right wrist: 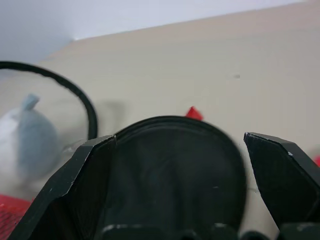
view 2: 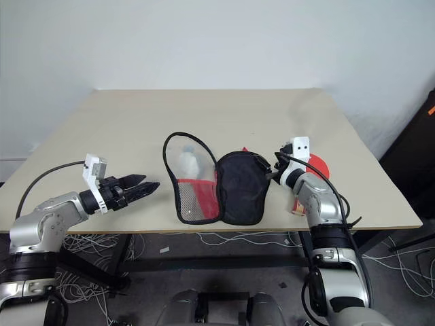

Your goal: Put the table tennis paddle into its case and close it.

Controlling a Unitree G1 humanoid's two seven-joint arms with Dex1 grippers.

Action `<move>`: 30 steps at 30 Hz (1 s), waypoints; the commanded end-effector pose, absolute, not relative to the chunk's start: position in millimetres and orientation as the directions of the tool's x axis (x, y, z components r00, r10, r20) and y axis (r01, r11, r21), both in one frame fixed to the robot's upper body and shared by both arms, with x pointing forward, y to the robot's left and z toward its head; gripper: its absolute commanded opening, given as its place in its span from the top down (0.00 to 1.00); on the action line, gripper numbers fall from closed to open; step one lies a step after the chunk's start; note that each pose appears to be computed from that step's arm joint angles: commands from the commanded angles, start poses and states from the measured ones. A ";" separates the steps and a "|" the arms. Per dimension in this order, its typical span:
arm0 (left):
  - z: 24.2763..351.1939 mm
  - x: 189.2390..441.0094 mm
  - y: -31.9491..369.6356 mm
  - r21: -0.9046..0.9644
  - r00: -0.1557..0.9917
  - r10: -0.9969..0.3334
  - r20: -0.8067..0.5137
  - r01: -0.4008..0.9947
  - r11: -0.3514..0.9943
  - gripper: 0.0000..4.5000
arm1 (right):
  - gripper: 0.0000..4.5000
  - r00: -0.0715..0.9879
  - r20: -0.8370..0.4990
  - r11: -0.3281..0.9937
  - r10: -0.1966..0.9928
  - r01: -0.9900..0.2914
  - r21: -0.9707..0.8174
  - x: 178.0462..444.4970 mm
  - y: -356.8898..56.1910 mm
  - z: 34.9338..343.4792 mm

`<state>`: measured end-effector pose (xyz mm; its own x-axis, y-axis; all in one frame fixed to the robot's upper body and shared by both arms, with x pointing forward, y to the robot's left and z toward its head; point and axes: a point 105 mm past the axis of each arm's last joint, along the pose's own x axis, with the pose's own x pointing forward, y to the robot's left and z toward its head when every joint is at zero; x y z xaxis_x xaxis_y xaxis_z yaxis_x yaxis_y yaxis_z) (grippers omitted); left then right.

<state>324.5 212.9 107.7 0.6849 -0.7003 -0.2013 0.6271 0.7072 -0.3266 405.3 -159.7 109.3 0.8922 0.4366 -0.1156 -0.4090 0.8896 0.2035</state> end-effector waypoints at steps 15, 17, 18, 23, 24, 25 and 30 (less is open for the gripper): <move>115.7 334.1 196.2 -0.313 0.642 -0.747 -0.175 0.683 0.660 0.00 | 0.01 0.957 -0.138 0.963 0.256 -0.239 0.127 398.4 -192.9 116.4; 115.0 334.7 195.8 -0.313 0.640 -0.748 -0.176 0.684 0.659 0.00 | 0.01 0.960 -0.165 0.972 0.228 -0.215 0.093 395.8 -195.4 112.2; 114.7 335.0 195.6 -0.313 0.639 -0.749 -0.177 0.685 0.658 0.00 | 0.01 0.962 -0.157 0.974 0.221 -0.209 0.088 394.7 -196.1 112.8; 114.8 337.2 194.0 -0.315 0.630 -0.756 -0.178 0.691 0.650 0.00 | 0.01 0.967 -0.191 0.985 0.170 -0.160 0.070 386.7 -202.9 106.8; 114.9 337.9 193.9 -0.312 0.629 -0.756 -0.180 0.692 0.651 0.00 | 0.01 0.967 -0.207 0.989 0.149 -0.141 0.054 385.1 -205.2 104.8; 115.1 338.2 193.9 -0.309 0.627 -0.757 -0.181 0.695 0.649 0.00 | 0.01 0.967 -0.222 0.992 0.126 -0.120 0.044 383.3 -207.0 102.6; 116.1 339.6 193.0 -0.308 0.620 -0.763 -0.183 0.701 0.643 0.00 | 0.01 0.962 -0.262 0.997 0.077 -0.067 0.046 375.7 -210.2 96.5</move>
